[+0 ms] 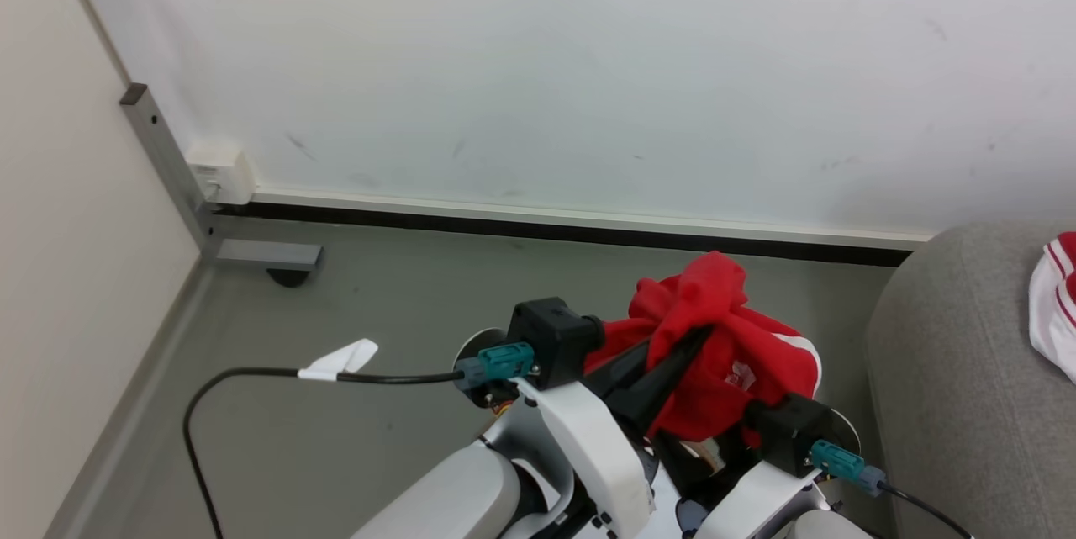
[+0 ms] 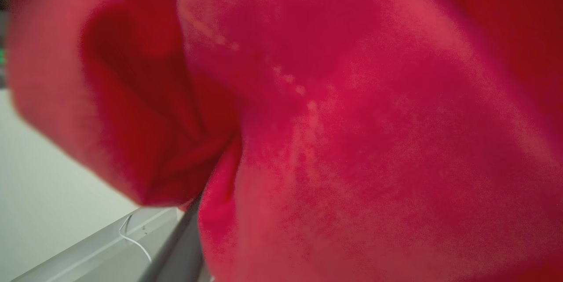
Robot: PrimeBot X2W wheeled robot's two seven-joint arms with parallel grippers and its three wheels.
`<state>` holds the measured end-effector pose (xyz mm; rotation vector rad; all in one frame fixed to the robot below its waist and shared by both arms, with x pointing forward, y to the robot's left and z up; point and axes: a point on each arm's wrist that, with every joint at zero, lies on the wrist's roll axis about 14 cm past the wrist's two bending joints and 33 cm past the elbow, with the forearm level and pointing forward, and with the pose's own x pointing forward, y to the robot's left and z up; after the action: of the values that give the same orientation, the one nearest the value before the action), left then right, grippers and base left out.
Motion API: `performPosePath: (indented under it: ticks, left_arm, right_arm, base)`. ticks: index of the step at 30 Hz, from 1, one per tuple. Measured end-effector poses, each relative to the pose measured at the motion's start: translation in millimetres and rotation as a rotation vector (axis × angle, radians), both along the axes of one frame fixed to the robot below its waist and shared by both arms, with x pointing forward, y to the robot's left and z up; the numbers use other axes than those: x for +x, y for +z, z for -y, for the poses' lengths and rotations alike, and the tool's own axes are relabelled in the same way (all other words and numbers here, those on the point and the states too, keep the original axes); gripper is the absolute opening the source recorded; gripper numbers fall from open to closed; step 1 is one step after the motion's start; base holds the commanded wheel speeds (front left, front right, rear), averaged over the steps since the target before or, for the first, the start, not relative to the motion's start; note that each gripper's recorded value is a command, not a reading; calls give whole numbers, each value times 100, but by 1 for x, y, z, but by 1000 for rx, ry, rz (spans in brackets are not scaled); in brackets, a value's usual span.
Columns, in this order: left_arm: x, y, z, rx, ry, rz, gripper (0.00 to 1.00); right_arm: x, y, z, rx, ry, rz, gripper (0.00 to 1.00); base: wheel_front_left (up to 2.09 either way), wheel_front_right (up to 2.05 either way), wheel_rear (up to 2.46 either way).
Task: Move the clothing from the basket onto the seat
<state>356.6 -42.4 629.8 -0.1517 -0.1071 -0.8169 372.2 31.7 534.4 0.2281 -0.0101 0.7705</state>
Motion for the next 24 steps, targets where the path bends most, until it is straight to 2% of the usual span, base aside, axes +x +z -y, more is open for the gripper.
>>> performPosePath:
  ticks: [6, 13, 14, 15, 24]
  left_arm:
    - [4, -3, -14, -7, 47, -17, 0]
    - [14, -10, -21, -9, 78, -37, 0]
    - [16, -11, -22, -9, 83, -38, 44]
    - [17, -11, -22, -13, 85, -37, 100]
    - [5, -13, 16, -49, -35, -34, 100]
  right_arm:
    - [0, 3, -1, 23, 3, -1, 0]
    - [1, 10, 25, 98, -84, -2, 0]
    - [1, 11, 31, 106, -102, 0, 0]
    - [0, 11, 37, 108, -119, 3, 0]
    - [7, 33, 120, 117, -351, 105, 0]
  base:
    - [0, 0, 0]
    - [0, 0, 0]
    - [0, 0, 0]
    - [0, 0, 0]
    - [0, 0, 0]
